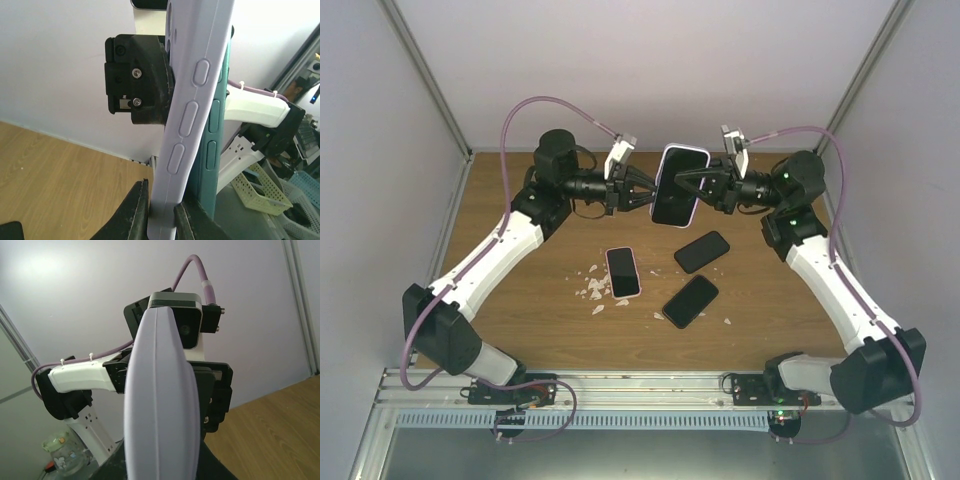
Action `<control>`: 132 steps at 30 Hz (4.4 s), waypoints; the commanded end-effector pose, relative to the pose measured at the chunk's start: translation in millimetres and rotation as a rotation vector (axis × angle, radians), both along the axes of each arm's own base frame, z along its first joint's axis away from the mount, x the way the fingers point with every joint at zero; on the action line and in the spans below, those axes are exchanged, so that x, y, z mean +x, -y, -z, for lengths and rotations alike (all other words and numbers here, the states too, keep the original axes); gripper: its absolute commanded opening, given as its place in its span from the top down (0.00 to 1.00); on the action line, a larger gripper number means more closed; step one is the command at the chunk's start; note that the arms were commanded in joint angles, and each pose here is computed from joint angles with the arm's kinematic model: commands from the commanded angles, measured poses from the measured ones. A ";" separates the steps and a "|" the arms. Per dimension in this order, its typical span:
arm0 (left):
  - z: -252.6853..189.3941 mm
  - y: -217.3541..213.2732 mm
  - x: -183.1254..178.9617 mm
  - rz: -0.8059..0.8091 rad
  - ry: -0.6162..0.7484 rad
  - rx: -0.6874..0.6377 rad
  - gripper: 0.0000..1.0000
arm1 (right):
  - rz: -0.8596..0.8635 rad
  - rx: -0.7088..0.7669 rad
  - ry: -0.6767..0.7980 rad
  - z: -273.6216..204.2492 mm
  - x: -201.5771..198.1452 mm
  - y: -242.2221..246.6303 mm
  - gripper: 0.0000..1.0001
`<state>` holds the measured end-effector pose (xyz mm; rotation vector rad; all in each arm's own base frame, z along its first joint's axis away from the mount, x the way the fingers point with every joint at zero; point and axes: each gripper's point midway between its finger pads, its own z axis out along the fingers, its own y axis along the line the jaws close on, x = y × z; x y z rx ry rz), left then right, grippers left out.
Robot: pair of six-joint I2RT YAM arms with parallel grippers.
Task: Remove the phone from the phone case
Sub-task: Remove the phone case from the phone.
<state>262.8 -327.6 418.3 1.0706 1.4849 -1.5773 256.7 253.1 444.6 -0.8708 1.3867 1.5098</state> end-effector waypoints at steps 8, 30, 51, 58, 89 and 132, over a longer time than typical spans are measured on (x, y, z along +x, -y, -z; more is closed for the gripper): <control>-32.7 -14.9 11.7 -0.155 -0.072 -0.124 1.00 | -0.371 -0.141 -0.109 56.4 -29.4 -34.5 0.80; 7.9 -71.6 84.5 -0.460 -0.440 -0.106 1.00 | 0.248 -0.232 0.041 38.6 101.7 6.9 0.06; 82.6 -84.2 132.6 -0.651 -0.796 -0.035 1.00 | 0.524 -0.670 0.568 71.9 97.4 -45.4 0.26; 94.9 -90.2 138.2 -0.680 -0.844 -0.039 1.00 | 0.504 -0.735 0.666 89.1 84.9 -71.6 0.28; 118.3 -92.1 143.5 -0.708 -0.894 -0.017 1.00 | 0.706 -0.933 0.852 132.1 125.4 -78.0 0.40; 124.8 -82.6 129.0 -0.671 -0.843 0.045 1.00 | 0.858 -1.099 1.175 143.3 163.5 -64.9 0.99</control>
